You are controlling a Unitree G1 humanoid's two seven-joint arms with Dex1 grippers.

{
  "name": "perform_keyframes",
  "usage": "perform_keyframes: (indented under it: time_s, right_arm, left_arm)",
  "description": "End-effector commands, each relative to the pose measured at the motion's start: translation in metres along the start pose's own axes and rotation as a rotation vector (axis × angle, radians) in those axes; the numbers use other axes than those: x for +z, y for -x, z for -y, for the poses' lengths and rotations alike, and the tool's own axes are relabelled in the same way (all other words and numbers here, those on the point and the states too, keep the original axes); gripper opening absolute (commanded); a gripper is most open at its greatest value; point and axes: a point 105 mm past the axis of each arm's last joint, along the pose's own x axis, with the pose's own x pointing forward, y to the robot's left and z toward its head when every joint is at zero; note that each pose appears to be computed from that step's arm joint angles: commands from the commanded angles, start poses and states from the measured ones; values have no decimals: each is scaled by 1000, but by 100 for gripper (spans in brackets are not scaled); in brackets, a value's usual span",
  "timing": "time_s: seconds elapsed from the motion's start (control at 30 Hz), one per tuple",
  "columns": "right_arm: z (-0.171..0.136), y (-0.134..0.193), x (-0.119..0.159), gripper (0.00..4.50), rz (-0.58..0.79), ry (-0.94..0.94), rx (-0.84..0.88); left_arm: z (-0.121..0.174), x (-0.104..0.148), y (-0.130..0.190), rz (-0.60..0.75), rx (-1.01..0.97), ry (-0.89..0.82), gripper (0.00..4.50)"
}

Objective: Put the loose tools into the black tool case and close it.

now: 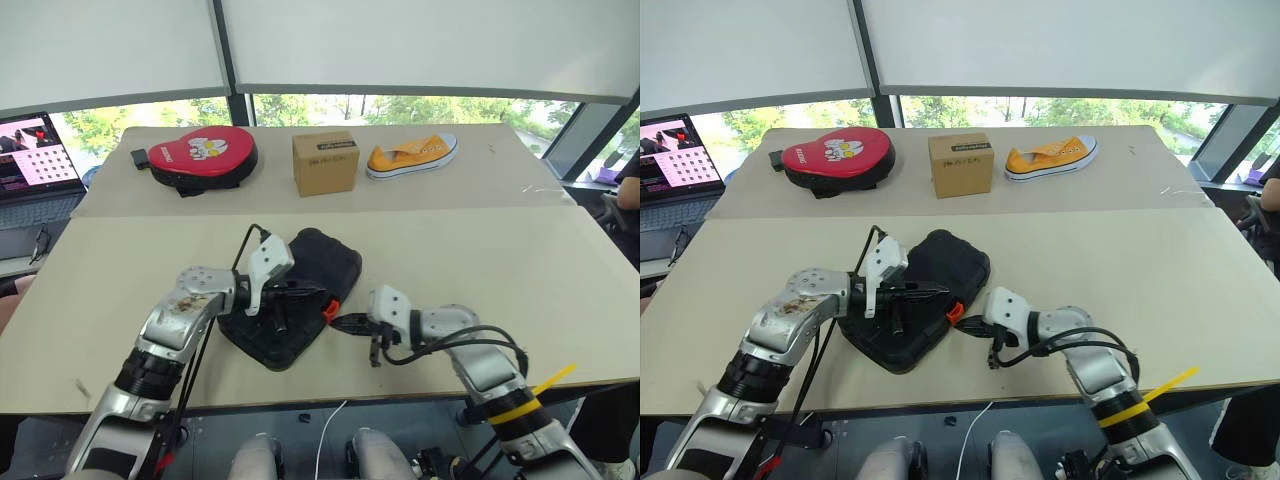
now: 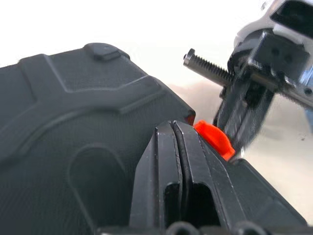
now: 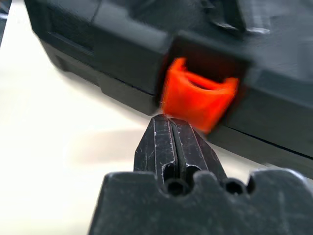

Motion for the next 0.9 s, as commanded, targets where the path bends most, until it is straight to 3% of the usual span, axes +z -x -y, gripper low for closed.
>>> perform_keyframes:
  time_s: [0.03,0.1,0.17,0.27,0.3,0.4,0.5,0.53,0.57,0.9]
  right_arm:
    - [3,28,4,0,13,21,-33]
    - [1,45,-3,0,-13,14,-40]
    - [3,67,-9,0,-39,17,-68]
    - [7,87,-13,0,-51,42,-116]
    - [12,97,-12,0,-39,54,-143]
    - [15,122,-8,0,38,80,-161]
    - [31,142,-15,0,14,57,-280]
    - [33,145,-17,58,12,50,-290]
    - [31,147,-18,71,10,52,-278]
    - [31,161,-35,419,-24,74,-297]
  left_arm:
    - [-2,-16,25,27,59,19,156]
    - [-5,-1,42,102,108,-35,214]
    - [-9,11,69,164,185,-75,302]
    - [-12,11,96,164,265,-102,400]
    - [-12,0,111,122,305,-80,447]
    - [-11,-35,159,-2,455,-32,447]
    - [-2,-64,195,-114,569,-43,447]
    - [1,-70,201,-145,592,-46,450]
    - [3,-73,204,-158,611,-64,450]
    - [14,-72,218,-123,707,-72,450]
